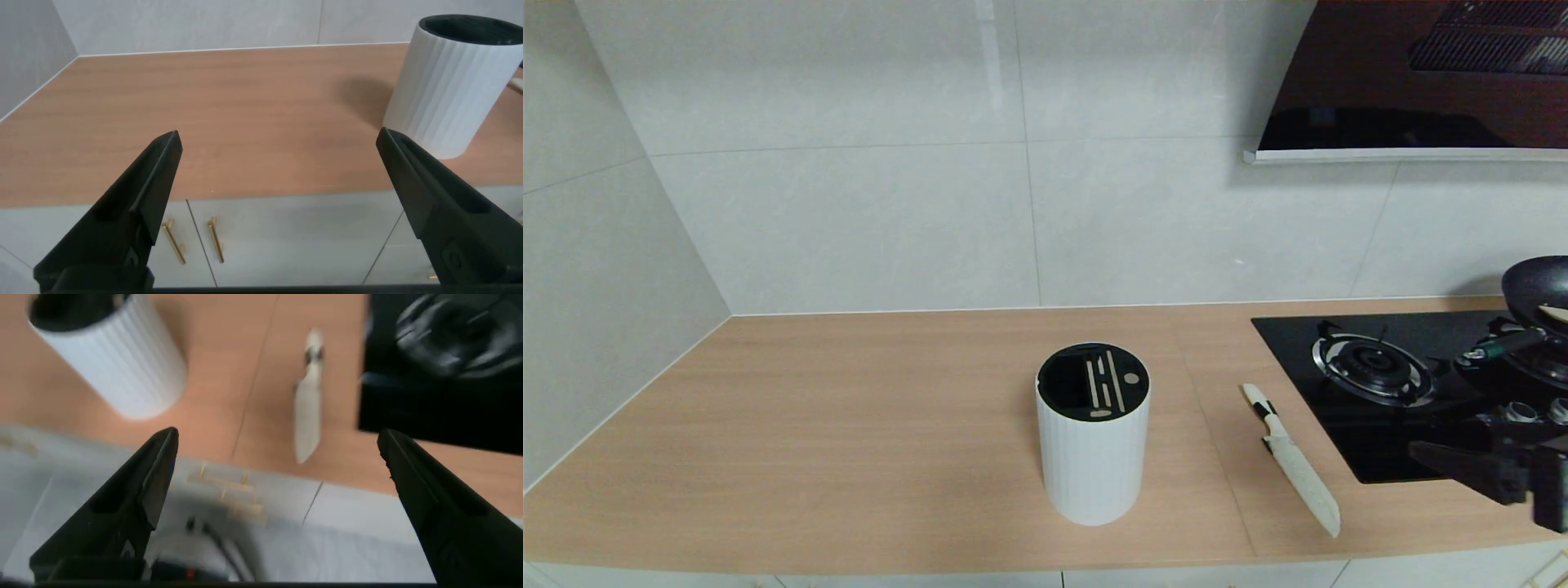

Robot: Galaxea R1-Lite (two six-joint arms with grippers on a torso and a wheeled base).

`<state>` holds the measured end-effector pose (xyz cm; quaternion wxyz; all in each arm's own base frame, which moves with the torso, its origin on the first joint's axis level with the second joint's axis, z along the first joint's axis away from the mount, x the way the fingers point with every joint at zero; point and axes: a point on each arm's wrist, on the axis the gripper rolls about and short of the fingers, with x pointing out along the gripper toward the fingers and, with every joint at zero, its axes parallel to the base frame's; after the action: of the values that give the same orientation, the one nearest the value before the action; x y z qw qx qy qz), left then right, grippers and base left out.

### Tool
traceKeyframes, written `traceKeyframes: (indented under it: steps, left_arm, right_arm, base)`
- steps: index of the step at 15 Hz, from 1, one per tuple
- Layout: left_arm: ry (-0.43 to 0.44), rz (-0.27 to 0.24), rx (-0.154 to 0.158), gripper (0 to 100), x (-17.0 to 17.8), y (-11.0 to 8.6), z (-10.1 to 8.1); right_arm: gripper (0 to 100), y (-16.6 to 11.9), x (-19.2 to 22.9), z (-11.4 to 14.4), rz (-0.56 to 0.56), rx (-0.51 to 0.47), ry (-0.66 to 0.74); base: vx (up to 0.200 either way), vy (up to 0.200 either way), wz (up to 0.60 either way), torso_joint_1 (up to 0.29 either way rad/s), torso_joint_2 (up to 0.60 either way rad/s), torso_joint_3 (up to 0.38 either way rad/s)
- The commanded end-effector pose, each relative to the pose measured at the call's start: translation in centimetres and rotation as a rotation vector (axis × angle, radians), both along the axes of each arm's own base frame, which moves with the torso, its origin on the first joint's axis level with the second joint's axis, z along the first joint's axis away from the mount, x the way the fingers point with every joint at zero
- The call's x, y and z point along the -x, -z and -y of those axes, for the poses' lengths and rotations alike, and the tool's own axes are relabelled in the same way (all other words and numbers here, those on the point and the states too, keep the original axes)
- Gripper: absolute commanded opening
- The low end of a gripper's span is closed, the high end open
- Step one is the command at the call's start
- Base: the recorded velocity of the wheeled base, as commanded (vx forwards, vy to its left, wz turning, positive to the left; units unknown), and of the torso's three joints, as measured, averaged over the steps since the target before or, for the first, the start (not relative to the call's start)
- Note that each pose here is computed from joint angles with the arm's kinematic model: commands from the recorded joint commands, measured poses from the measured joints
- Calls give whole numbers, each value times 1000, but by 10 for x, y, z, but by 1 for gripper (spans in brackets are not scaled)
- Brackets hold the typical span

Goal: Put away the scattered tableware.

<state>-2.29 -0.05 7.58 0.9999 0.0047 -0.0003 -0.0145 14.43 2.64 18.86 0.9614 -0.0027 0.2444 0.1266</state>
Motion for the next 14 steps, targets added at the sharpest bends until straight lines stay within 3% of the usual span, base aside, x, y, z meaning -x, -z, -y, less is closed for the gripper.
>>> traceKeyframes:
  steps: [1,5,14]
  left_arm:
    - [0,0,0,100,0,0,0]
    - [0,0,0,100,0,0,0]
    - [0,0,0,100,0,0,0]
  right_arm:
    - [100,39,-72,-19,-142,31,-29]
    - [100,90,-128,-28,-201,118,34]
    - [100,179,-176,-34,-242,172,92]
  base:
    - [0,0,0,0,0,0]
    - [0,0,0,0,0,0]
    - [0,0,0,0,0,0]
